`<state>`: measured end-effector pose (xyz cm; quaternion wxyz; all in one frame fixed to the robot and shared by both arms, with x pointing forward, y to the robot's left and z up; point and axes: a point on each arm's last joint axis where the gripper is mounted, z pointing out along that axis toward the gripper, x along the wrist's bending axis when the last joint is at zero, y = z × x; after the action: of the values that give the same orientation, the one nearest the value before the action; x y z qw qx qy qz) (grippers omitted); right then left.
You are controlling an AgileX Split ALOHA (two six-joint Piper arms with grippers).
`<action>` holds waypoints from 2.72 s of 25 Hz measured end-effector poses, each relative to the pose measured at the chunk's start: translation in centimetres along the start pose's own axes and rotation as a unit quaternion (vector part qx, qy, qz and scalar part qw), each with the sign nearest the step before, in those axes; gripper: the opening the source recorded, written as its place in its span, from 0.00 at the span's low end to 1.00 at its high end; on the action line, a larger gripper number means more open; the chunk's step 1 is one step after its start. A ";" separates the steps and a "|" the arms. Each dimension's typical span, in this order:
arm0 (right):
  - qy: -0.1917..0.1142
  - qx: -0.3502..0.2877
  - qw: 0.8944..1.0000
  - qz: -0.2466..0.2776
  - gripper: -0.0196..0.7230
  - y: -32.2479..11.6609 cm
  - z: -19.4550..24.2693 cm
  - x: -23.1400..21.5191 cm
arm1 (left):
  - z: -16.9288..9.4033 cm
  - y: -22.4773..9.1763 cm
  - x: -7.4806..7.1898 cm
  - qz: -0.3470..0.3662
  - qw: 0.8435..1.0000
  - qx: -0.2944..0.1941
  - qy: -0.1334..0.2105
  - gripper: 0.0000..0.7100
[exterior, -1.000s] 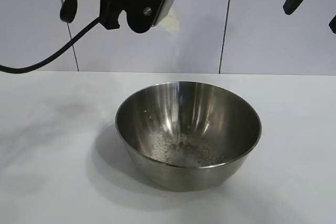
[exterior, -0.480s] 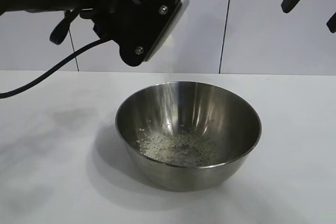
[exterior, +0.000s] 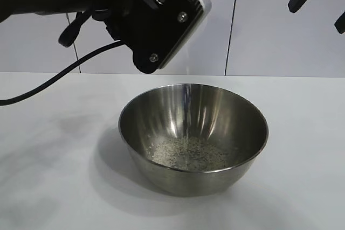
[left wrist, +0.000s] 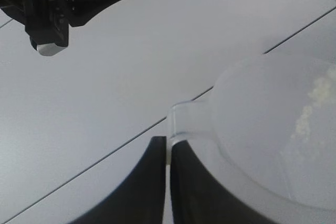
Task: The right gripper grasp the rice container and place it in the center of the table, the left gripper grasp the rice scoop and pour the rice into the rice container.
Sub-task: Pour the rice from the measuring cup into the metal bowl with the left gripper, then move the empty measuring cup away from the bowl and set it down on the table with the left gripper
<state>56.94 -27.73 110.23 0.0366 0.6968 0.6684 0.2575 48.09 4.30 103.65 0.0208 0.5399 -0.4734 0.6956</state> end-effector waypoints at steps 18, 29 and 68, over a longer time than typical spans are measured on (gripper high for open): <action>0.000 0.000 1.000 0.000 0.76 0.0 0.0 0.0 | 0.0 -0.3 0.0 -0.040 0.999 0.016 -0.001 0.01; 0.000 0.000 1.000 0.000 0.76 0.0 0.0 0.0 | 0.0 -1.8 -1.1 -0.444 0.888 0.113 -0.048 0.01; 0.000 -0.001 1.000 -0.015 0.76 0.0 0.0 0.0 | -5.6 -15.2 -6.6 -0.953 0.259 0.006 -0.159 0.01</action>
<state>56.96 -27.73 110.24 0.0414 0.6867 0.6784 0.2580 54.94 19.63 108.44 0.5895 0.7015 0.3930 0.0777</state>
